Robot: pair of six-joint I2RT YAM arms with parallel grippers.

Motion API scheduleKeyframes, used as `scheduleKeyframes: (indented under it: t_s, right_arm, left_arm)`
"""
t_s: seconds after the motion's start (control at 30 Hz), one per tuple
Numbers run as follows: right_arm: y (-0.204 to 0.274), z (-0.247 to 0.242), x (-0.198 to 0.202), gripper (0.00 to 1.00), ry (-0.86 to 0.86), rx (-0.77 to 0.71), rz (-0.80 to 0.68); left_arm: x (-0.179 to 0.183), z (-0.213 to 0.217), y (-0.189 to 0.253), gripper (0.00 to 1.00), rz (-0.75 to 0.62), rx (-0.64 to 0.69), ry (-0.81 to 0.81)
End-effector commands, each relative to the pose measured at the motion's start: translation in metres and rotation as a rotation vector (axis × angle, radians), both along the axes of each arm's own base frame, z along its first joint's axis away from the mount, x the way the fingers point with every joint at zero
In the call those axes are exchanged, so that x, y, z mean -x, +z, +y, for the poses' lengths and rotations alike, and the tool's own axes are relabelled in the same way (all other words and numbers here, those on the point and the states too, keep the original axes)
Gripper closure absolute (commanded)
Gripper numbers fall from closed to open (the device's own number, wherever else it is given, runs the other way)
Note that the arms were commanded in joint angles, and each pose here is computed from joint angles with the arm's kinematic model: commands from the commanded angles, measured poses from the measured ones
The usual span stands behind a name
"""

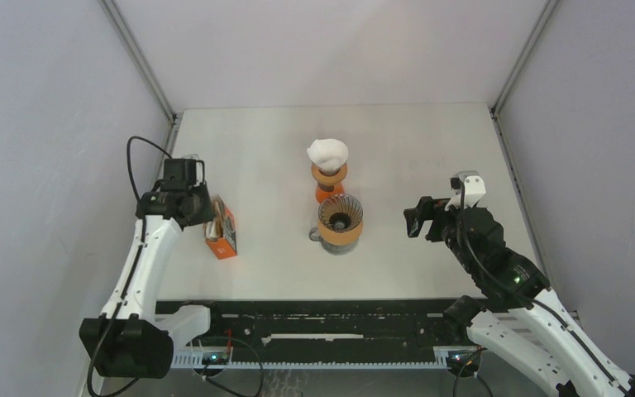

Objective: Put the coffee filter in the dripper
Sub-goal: Adjust the coffee filter holder at the center of the board, then pick up the coffee filter from the coffee filter holder.

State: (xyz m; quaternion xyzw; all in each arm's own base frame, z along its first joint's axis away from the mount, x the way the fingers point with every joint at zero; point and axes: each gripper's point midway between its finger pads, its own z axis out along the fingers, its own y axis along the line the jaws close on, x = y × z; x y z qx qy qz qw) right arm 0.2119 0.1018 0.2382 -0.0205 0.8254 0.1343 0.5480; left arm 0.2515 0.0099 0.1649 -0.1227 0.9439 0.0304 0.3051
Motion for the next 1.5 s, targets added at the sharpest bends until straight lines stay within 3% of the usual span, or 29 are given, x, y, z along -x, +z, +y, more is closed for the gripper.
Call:
scheduleKeyframes:
  t_s: [0.0, 0.3, 0.6, 1.47]
  right_arm:
    - [0.006, 0.004, -0.003, 0.10, -0.004, -0.039, -0.016]
    - [0.006, 0.005, -0.004, 0.10, -0.002, -0.037, -0.015]
    - [0.005, 0.006, -0.004, 0.10, 0.002, -0.037, -0.012]
    - [0.003, 0.006, -0.005, 0.11, 0.000, -0.036, -0.003]
  left_arm:
    - [-0.003, -0.008, -0.001, 0.80, 0.016, 0.047, 0.000]
    - [-0.001, 0.002, -0.023, 0.85, 0.119, 0.001, 0.049]
    - [0.000, 0.005, -0.036, 0.82, 0.169, -0.015, 0.055]
    - [-0.001, -0.008, -0.029, 0.77, 0.132, 0.050, 0.021]
